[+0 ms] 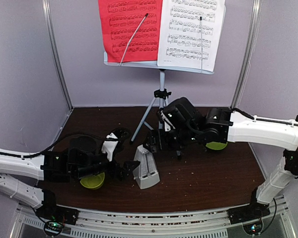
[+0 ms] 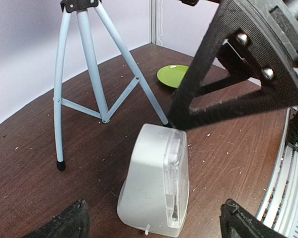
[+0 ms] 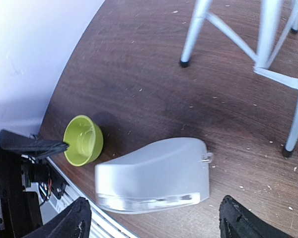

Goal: Set up the instrument practice props

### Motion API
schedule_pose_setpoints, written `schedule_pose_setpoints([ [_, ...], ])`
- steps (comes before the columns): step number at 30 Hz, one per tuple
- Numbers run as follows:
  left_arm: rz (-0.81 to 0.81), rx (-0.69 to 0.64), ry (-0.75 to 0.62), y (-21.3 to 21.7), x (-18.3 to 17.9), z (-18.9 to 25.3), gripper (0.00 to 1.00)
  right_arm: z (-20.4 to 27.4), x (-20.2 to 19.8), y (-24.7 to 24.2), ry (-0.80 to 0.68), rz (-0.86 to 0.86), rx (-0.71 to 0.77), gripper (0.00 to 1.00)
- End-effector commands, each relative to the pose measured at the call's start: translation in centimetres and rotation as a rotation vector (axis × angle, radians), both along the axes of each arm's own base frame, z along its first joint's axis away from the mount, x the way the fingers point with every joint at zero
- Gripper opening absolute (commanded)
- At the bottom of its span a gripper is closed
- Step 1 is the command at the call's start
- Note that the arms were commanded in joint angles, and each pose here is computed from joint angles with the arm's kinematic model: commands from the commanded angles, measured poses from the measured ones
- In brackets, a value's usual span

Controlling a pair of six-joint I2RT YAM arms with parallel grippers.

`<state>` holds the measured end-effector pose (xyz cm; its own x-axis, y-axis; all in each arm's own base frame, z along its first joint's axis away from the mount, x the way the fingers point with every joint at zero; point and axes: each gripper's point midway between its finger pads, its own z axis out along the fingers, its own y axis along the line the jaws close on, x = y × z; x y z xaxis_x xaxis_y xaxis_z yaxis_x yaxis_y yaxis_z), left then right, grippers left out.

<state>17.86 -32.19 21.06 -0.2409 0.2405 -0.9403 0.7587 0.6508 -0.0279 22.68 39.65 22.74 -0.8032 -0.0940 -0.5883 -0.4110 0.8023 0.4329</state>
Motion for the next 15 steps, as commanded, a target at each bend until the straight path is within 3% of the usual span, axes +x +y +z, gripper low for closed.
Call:
schedule_pose_setpoints([
  [1, 0.017, 0.002, 0.049, -0.6, 0.3, -0.3, 0.93, -0.3, 0.8, -2.7, 0.016, -0.065, 0.099, 0.89],
  [8, 0.069, -0.084, 0.156, 1.5, -0.4, -1.9, 0.85, -7.3, 0.5, -5.6, 0.036, -0.04, -0.053, 0.78],
  [11, 0.143, -0.117, 0.236, 3.8, 0.2, -3.5, 0.73, -9.3, 0.7, -5.3, 0.042, -0.013, -0.117, 0.71],
  [15, 0.253, -0.059, 0.347, 6.6, 1.8, -6.7, 0.56, -11.3, 1.2, -4.7, 0.034, 0.014, -0.162, 0.64],
])
